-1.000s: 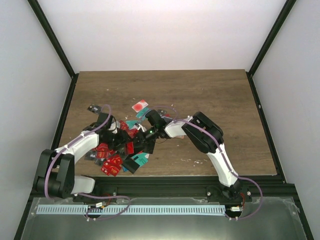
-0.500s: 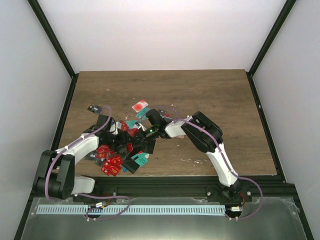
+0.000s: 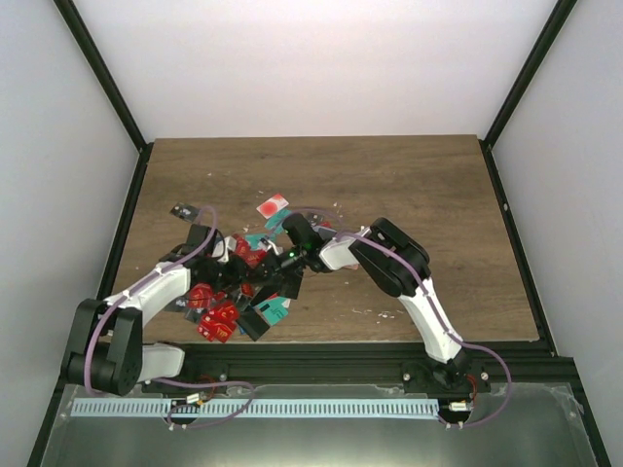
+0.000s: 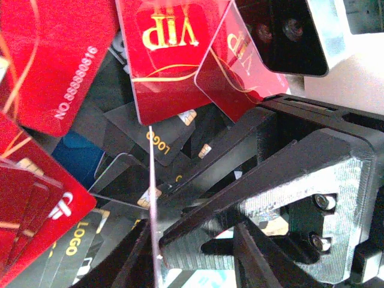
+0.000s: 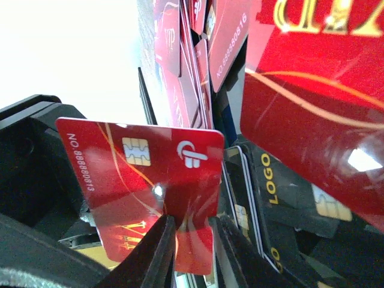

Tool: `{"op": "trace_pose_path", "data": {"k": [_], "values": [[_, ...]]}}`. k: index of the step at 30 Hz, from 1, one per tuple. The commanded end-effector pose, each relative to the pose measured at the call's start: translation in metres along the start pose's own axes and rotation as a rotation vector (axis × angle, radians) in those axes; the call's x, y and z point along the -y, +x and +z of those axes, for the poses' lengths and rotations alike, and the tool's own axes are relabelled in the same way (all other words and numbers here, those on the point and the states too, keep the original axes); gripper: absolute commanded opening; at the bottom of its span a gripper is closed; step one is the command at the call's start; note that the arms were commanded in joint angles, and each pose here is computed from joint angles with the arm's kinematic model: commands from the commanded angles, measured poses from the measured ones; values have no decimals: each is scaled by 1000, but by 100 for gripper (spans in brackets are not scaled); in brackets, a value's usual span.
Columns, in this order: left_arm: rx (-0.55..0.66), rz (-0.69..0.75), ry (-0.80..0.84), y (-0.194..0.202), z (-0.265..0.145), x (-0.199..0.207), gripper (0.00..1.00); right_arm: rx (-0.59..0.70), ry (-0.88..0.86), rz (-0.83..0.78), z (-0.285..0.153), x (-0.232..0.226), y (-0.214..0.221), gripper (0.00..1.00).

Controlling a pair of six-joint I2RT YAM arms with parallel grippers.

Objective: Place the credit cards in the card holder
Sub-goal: Pick up the credit card from the center of the board.

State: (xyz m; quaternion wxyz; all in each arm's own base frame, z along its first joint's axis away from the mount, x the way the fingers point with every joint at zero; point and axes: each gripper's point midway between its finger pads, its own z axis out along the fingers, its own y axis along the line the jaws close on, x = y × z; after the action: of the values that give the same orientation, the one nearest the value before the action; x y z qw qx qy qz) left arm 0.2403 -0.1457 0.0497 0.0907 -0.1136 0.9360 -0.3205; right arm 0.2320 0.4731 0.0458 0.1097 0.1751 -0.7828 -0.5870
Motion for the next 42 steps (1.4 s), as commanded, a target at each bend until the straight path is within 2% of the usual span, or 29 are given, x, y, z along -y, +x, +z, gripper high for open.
{"op": "trace_pose_path", "data": {"k": [1, 4, 6, 11, 16, 19, 24, 30, 35, 42], "values": [[2, 3, -23, 3, -5, -1, 28, -5, -3, -14, 4, 0, 2, 21], [23, 6, -33, 0, -13, 2, 11, 1, 13, -11, 3, 3, 2, 21], [34, 10, -46, -2, -19, 4, 4, 8, 17, -16, 2, 1, 0, 21], [60, 33, -98, -9, -32, 6, 4, 34, 29, -57, -5, -11, -10, 21], [97, 103, -86, -27, -55, 33, 4, 92, 60, -137, -33, -44, -24, 21], [109, 165, 7, -37, -68, 65, 4, 128, 63, -166, -59, -63, -25, 24], [109, 247, 232, -48, -84, 123, 4, 163, 36, -227, -107, -90, -12, 37], [110, 326, 467, -63, -106, 183, 4, 154, -96, -309, -150, -134, 18, 51], [106, 366, 591, -70, -120, 214, 4, 158, -172, -374, -166, -170, 31, 53], [92, 398, 662, -67, -127, 233, 4, 205, -201, -405, -174, -191, 21, 52]]}}
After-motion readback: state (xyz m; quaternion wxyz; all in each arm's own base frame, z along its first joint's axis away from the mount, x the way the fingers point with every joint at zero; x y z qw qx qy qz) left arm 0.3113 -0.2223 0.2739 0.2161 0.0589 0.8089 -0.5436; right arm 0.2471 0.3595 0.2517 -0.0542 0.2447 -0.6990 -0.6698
